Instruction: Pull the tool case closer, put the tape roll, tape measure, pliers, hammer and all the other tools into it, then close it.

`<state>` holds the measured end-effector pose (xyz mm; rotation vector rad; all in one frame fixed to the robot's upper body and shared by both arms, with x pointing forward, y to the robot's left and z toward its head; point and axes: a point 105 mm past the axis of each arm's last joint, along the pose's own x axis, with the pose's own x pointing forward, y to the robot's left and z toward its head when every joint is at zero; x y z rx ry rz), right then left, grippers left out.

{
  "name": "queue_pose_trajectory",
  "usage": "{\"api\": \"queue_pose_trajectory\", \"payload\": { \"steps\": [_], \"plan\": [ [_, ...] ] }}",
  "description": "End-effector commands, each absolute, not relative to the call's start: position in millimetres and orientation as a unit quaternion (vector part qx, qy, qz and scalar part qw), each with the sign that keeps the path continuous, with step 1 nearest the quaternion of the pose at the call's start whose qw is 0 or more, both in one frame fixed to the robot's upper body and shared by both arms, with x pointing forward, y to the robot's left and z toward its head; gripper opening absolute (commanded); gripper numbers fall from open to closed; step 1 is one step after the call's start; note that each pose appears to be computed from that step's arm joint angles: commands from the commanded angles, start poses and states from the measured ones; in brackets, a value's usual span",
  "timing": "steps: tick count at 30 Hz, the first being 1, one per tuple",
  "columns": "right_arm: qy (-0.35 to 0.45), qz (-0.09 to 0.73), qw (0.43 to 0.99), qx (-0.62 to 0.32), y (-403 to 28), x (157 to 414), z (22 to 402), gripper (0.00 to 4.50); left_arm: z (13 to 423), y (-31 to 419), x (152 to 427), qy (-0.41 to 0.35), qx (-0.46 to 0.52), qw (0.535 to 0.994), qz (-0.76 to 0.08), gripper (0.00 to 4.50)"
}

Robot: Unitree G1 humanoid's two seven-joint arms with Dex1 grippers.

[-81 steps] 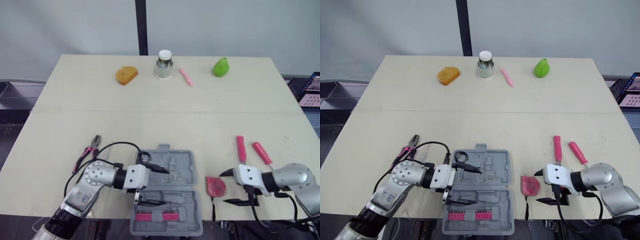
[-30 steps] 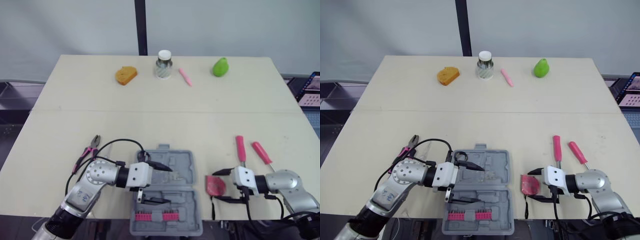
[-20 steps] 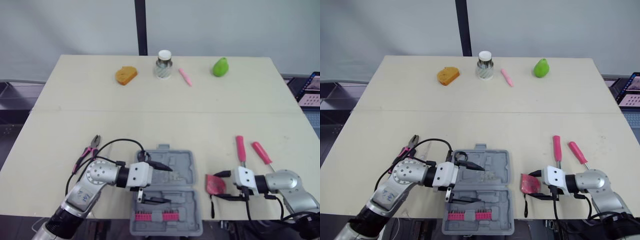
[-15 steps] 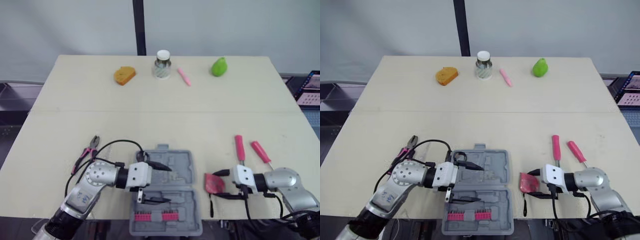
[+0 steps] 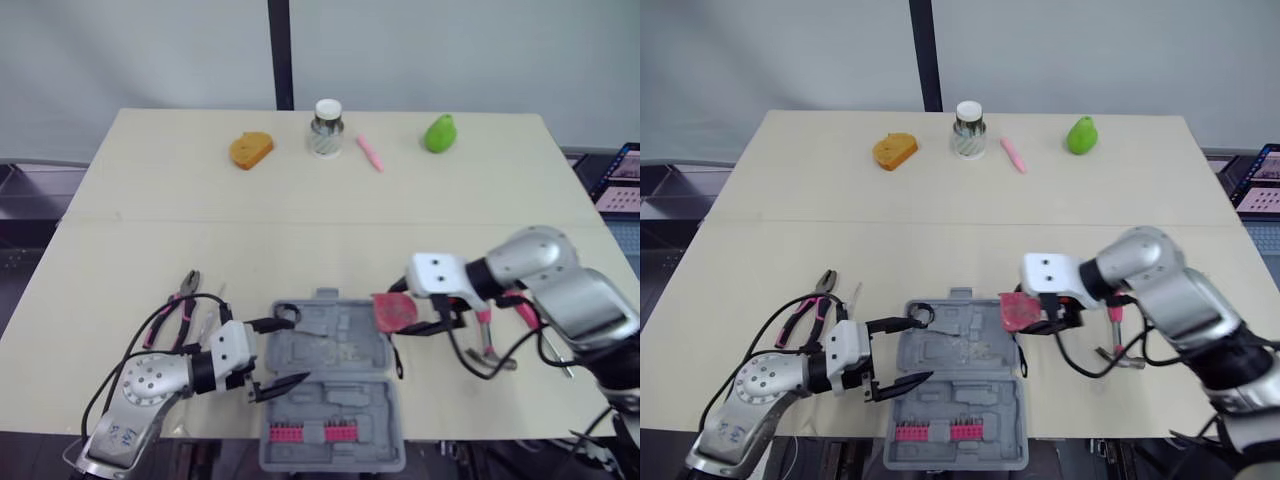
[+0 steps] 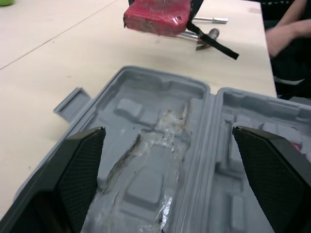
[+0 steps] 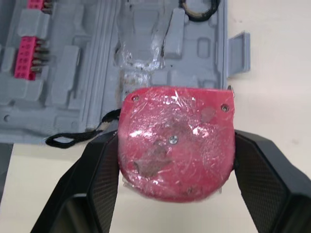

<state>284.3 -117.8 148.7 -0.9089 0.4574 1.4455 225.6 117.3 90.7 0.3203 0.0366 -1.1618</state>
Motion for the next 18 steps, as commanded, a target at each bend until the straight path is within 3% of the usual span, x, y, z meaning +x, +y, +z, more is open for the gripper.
{"api": "queue_pose_trajectory", "payload": {
  "steps": [1, 18],
  "plan": [
    [0.227, 0.621, 0.623, -0.417, -116.8, 290.3, 140.1, 2.90, 101.8, 118.7, 228.0, -0.013, 0.161, 0.831, -0.533, 4.50],
    [0.249, 0.583, 0.629, -0.450, -96.0, 305.5, 116.0, 2.90, 102.5, 108.0, 229.2, -0.031, 0.166, 0.828, -0.535, 4.50]
  ]
}}
